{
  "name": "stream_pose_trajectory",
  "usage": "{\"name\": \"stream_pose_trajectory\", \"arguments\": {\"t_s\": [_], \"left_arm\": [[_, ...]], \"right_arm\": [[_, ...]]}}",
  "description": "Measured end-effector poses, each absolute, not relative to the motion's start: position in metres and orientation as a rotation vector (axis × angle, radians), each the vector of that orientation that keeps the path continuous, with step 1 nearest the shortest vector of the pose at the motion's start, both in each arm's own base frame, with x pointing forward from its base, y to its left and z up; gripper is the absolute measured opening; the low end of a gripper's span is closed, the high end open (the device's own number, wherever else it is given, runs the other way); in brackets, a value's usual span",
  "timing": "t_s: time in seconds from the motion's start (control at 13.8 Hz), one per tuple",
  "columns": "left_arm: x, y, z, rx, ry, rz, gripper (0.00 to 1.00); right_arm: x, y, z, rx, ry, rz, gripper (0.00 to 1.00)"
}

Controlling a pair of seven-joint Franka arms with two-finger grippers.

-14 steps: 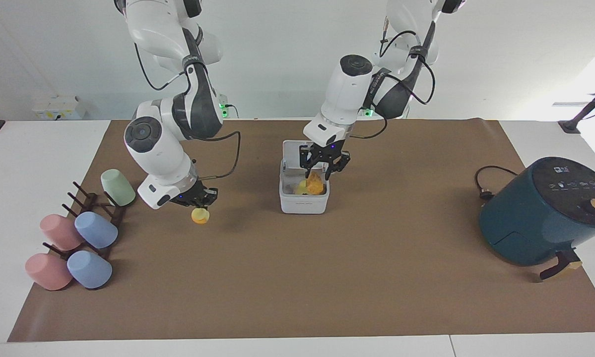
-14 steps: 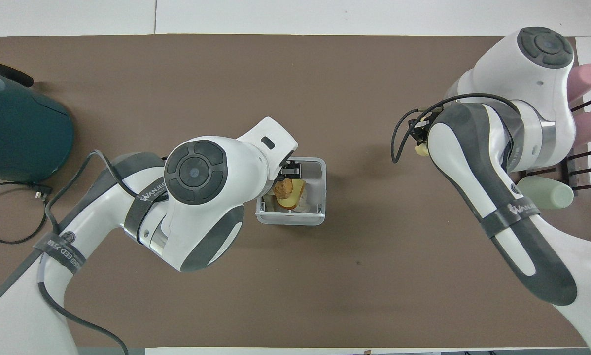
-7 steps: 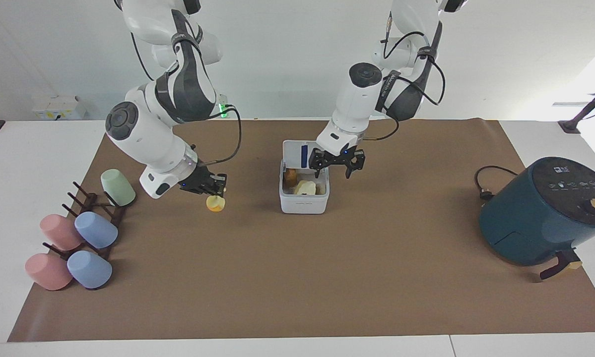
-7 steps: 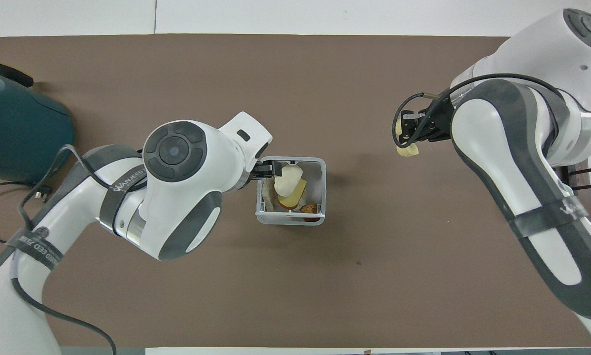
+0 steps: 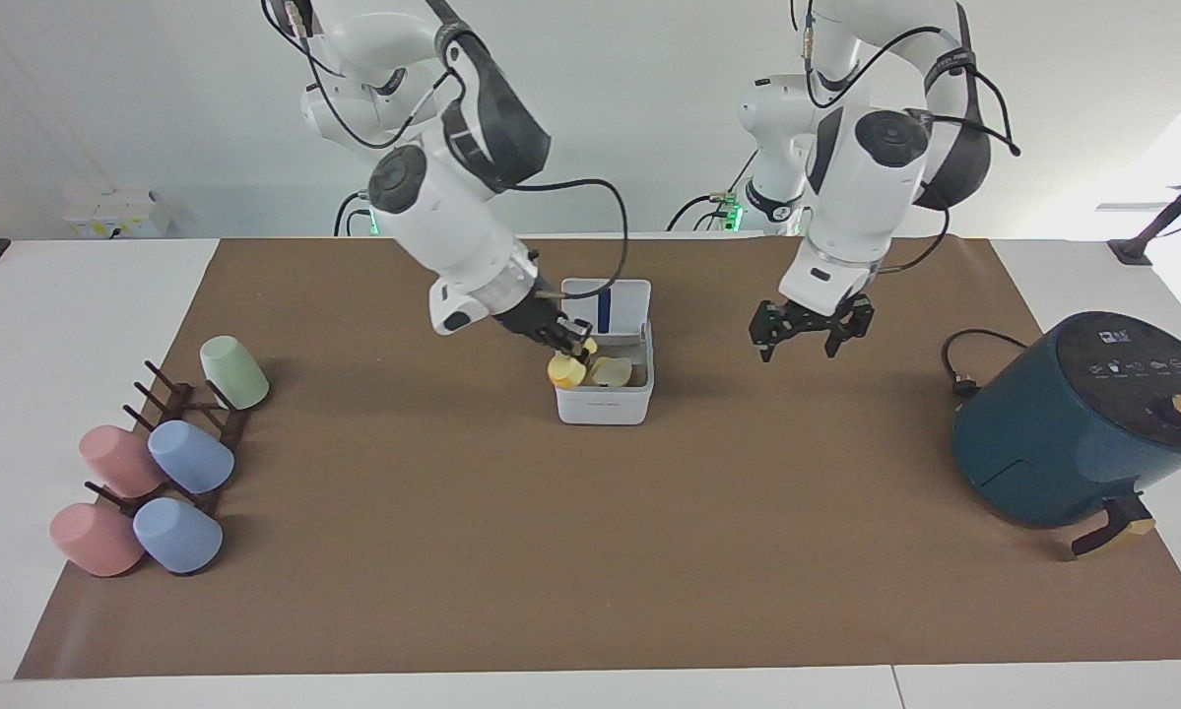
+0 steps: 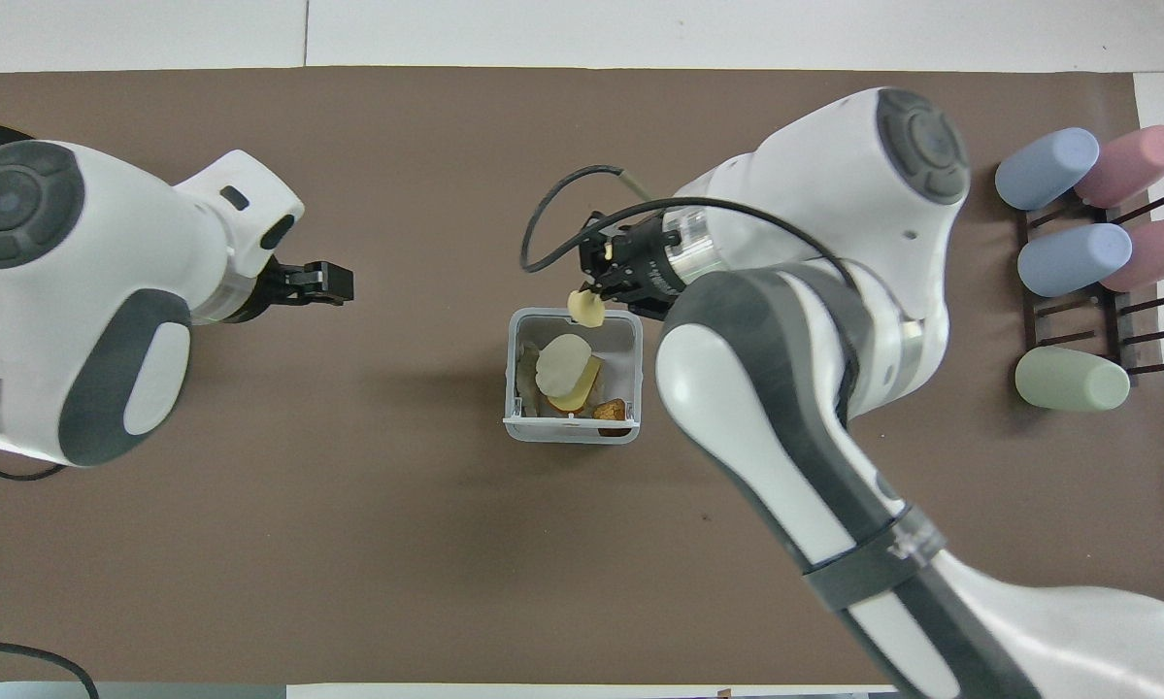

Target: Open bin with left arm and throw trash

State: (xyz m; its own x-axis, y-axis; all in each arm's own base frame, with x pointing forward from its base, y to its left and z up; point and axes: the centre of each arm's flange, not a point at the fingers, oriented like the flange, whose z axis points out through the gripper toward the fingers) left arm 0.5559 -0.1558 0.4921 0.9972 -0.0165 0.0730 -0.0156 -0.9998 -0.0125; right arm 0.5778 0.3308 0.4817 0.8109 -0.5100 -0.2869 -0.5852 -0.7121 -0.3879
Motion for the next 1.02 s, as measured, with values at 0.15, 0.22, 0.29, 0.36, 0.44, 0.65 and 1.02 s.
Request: {"name": "stream_pose_trajectory", "arguments": {"t_s": [0.15,0.22,0.29,0.36,0.44,0.65,1.02], "left_arm": [[0.562,-0.106,0.504,-3.116,0.010,-0.124,1.00],[0.564,-0.085,0.512,-3.112,0.008,-0.124,1.00],[0.564,-0.068,0.521,-3.108,0.015,-0.117,1.00],[0.563,-0.057,0.533,-3.106,0.029,-0.108,1.00],[0.562,-0.049,0.546,-3.104,0.035,-0.098,1.00],[0.557,-0.035,0.585,-3.112,0.016,-0.062,1.00],[0.547,-0.022,0.620,-3.114,0.028,0.007,1.00]], "right_arm": [[0.551,0.368,0.461,-2.517,0.851,0.210,0.08],[0.540,0.373,0.447,-2.523,0.857,0.203,0.08],[0.533,0.372,0.436,-2.531,0.866,0.204,0.08],[0.529,0.368,0.431,-2.539,0.876,0.212,0.08],[0.527,0.363,0.429,-2.541,0.886,0.214,0.08],[0.524,0.356,0.430,-2.543,0.896,0.213,0.23],[0.522,0.354,0.431,-2.543,0.898,0.212,0.81]]}}
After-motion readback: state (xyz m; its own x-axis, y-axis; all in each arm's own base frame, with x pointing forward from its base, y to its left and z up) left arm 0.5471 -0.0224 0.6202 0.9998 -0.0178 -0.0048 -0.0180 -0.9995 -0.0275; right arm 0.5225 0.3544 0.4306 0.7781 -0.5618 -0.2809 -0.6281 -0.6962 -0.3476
